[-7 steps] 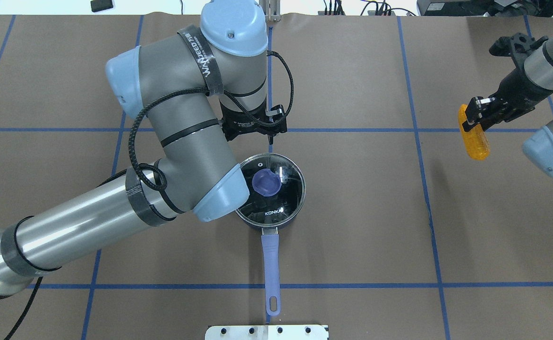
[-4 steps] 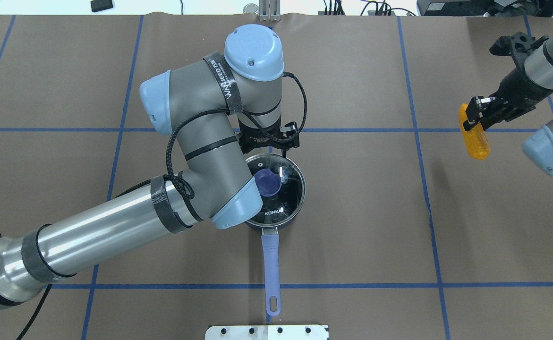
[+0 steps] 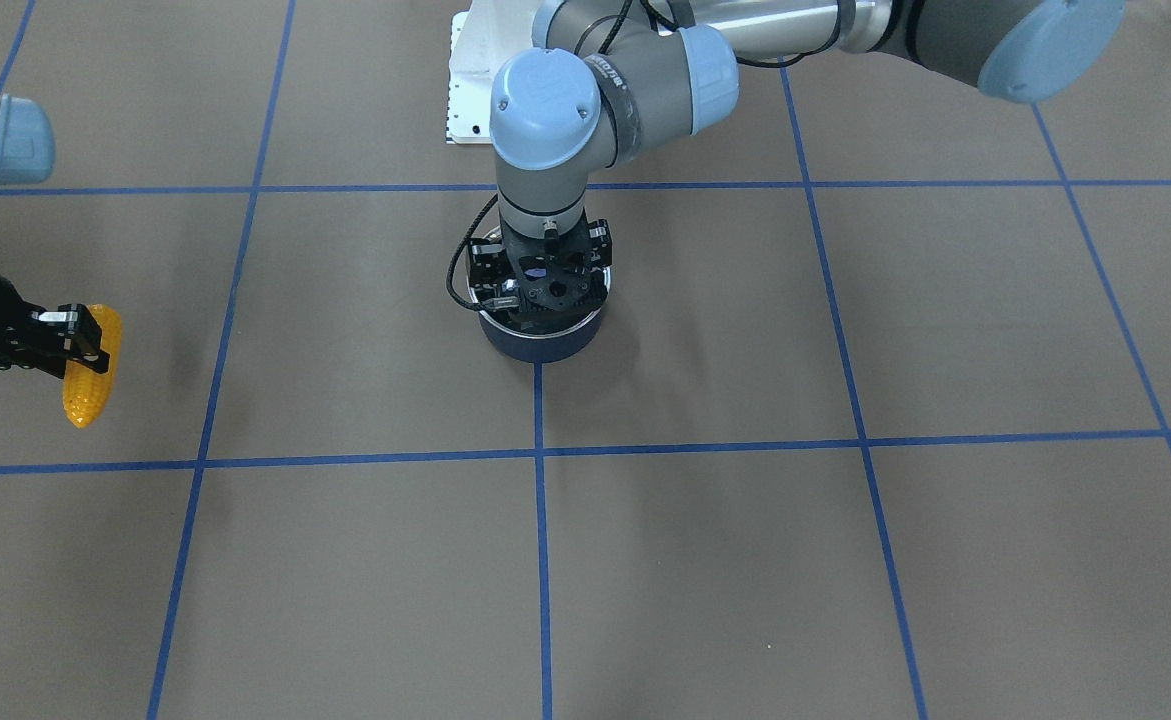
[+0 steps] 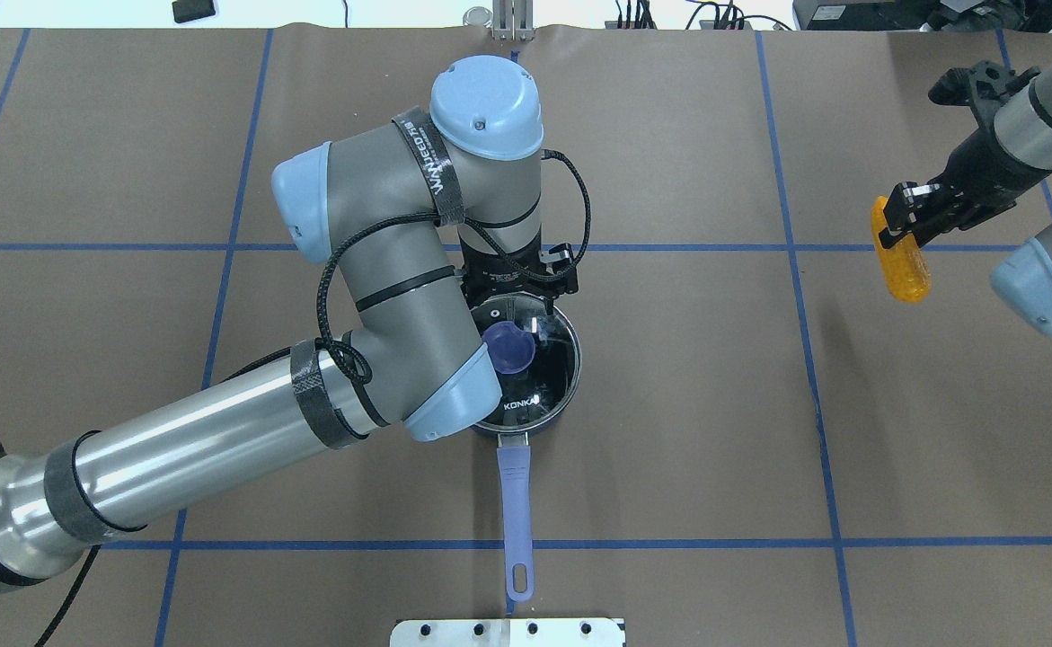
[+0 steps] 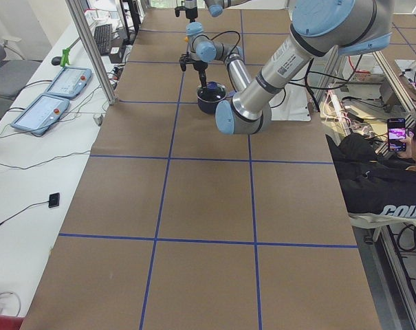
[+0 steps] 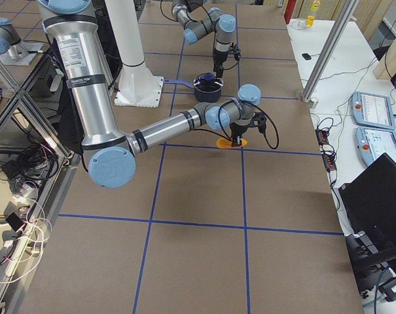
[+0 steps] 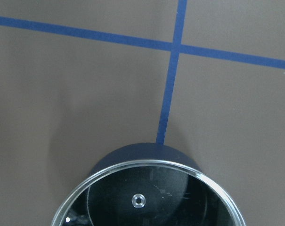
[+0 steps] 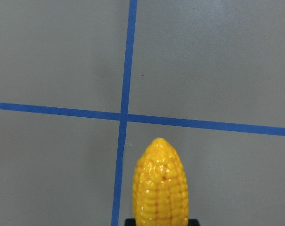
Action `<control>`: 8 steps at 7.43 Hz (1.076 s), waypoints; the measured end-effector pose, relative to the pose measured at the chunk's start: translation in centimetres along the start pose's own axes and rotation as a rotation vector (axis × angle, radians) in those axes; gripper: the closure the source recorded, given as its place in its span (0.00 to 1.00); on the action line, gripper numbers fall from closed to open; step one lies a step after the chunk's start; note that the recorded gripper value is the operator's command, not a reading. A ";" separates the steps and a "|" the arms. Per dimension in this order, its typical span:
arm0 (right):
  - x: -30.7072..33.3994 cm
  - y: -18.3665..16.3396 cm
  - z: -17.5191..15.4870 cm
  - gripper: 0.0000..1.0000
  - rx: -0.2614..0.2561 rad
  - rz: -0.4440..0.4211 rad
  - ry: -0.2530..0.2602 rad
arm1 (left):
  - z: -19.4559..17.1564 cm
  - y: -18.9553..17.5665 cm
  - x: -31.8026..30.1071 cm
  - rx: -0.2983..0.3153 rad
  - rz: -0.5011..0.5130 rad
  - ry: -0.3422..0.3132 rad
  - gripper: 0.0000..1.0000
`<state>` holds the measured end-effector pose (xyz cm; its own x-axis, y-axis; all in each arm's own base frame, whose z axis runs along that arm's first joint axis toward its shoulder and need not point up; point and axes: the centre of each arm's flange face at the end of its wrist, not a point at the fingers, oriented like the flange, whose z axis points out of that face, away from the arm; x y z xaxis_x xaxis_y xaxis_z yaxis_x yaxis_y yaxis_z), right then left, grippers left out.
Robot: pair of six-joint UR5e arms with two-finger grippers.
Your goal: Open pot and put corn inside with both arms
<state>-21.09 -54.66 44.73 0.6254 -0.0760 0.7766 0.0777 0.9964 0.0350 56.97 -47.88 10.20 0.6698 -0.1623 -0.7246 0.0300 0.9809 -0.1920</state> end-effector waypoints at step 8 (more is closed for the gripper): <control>-0.3 0.0 0.4 0.92 -0.003 -0.004 0.003 | 1.4 0.8 -0.6 -0.025 -0.019 -0.016 0.02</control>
<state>-21.57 -54.66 44.72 0.6272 -0.0801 0.7747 0.0827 0.9959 0.0360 57.64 -46.83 11.43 0.6812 -0.1785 -0.7100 0.0242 0.9748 -0.2218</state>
